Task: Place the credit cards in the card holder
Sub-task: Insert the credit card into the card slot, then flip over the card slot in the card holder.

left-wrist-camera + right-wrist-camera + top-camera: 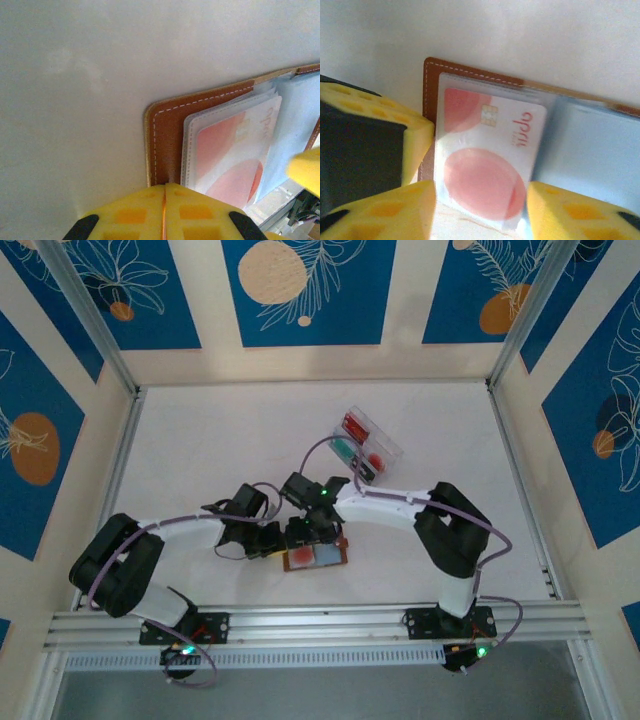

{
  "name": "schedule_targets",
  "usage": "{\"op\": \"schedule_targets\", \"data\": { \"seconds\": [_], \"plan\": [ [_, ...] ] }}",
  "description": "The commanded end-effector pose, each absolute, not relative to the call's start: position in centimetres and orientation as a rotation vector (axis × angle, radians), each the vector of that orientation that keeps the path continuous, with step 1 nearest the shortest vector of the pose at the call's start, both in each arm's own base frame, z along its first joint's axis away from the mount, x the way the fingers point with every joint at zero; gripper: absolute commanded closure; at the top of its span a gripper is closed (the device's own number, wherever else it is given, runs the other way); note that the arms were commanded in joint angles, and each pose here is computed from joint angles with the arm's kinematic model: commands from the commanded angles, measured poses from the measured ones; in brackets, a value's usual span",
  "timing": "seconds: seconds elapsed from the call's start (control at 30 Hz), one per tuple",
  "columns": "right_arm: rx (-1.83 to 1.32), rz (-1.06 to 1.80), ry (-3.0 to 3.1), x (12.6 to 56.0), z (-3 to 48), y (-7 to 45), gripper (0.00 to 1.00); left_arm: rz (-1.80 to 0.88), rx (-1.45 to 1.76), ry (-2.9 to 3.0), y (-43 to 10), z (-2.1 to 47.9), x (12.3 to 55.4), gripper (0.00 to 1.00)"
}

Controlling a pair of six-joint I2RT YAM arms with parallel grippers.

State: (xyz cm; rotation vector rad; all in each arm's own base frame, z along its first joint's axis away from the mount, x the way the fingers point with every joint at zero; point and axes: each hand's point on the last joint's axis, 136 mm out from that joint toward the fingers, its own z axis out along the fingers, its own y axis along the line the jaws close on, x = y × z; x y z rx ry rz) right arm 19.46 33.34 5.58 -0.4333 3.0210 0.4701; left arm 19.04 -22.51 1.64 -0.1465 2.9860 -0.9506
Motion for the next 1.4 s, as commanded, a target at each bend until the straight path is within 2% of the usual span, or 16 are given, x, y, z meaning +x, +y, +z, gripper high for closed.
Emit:
{"op": "schedule_targets", "data": {
  "seconds": [0.0,0.03,0.1,0.33,0.5,0.8,0.9,1.07,1.2,1.37],
  "plan": [
    [-0.445,0.315,2.981,21.2,7.2,29.9,0.6,-0.847,-0.151,3.055,-21.2,-0.4,17.5,0.92],
    [-0.446,0.26,2.986,21.6,6.8,28.9,0.64,-0.849,-0.152,3.056,-21.2,-0.5,17.5,0.92],
    [-0.457,0.175,3.0,22.1,6.3,27.5,0.66,-0.85,-0.153,3.056,-21.2,-0.5,17.5,0.92],
    [-0.528,0.102,3.027,22.5,4.1,27.2,0.65,-0.851,-0.155,3.057,-21.3,-0.4,17.6,0.92],
    [-0.543,0.093,3.037,22.3,2.7,27.7,0.68,-0.846,-0.151,3.054,-21.3,-0.3,17.7,0.92],
    [-0.563,-0.019,3.102,20.5,-0.4,26.5,0.66,-0.839,-0.146,3.058,-21.4,-0.1,17.7,0.92],
    [-0.56,-0.015,3.118,19.9,-1.0,26.4,0.7,-0.834,-0.144,3.06,-21.3,-0.2,17.8,0.92],
    [-0.557,0.012,3.095,20.1,-0.3,26.7,0.89,-0.827,-0.14,3.069,-21.2,-0.5,17.6,0.92],
    [-0.569,0.022,3.067,20.6,0.8,26.8,0.99,-0.816,-0.141,3.076,-21.0,-0.8,17.5,0.92],
    [-0.595,0.009,3.014,21.3,3.1,27.3,1.0,-0.801,-0.143,3.08,-20.8,-1.1,17.3,0.92]
  ]
}}
